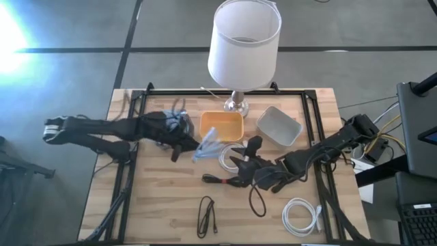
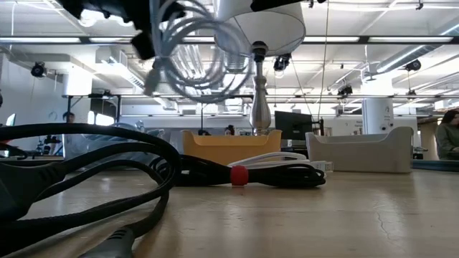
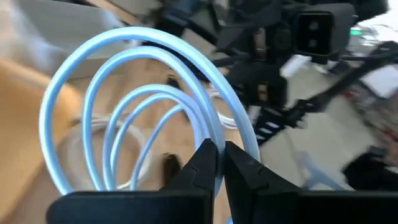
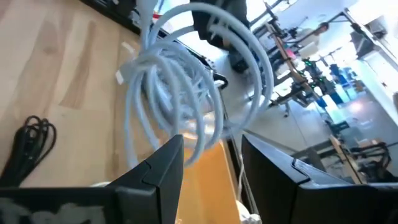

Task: Sort HDMI cables
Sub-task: Put the blue HDMI cable into the black bin, then put the top white HDMI cable into the yellow bin

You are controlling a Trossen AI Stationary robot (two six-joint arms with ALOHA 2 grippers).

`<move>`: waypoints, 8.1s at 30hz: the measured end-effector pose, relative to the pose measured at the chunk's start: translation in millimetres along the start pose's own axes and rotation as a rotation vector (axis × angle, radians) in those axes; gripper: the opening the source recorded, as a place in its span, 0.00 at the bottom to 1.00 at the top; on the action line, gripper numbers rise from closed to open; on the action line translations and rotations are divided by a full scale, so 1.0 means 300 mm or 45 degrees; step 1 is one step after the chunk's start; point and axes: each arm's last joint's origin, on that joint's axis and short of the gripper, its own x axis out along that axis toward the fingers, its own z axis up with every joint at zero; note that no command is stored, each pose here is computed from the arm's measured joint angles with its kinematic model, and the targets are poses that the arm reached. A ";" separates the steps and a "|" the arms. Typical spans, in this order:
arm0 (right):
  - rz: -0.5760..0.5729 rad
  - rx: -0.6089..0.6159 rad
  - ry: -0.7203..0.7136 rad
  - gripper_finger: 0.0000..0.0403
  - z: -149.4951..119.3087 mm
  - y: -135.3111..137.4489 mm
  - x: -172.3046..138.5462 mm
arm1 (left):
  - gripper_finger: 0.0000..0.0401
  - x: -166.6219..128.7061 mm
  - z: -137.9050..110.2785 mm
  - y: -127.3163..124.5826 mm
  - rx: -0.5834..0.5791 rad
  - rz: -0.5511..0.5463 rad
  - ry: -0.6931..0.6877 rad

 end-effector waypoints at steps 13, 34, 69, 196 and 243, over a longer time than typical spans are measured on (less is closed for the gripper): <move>-0.010 0.029 0.003 0.40 0.000 0.000 -0.001 | 0.05 -0.277 -0.060 0.007 -0.004 0.622 -0.068; 0.188 0.307 -0.035 0.04 -0.053 0.028 0.265 | 0.05 -0.235 -0.160 0.074 -0.090 0.707 0.081; 0.129 0.690 -0.181 0.02 -0.109 -0.008 0.878 | 0.08 -0.231 -0.169 0.080 -0.041 0.724 0.143; 0.481 0.540 0.426 0.02 -0.014 -0.245 0.137 | 0.01 -0.203 -0.126 0.062 0.104 0.984 0.371; 0.487 0.534 0.425 0.02 -0.042 -0.227 0.140 | 0.02 -0.251 -0.205 0.209 -0.105 1.577 0.357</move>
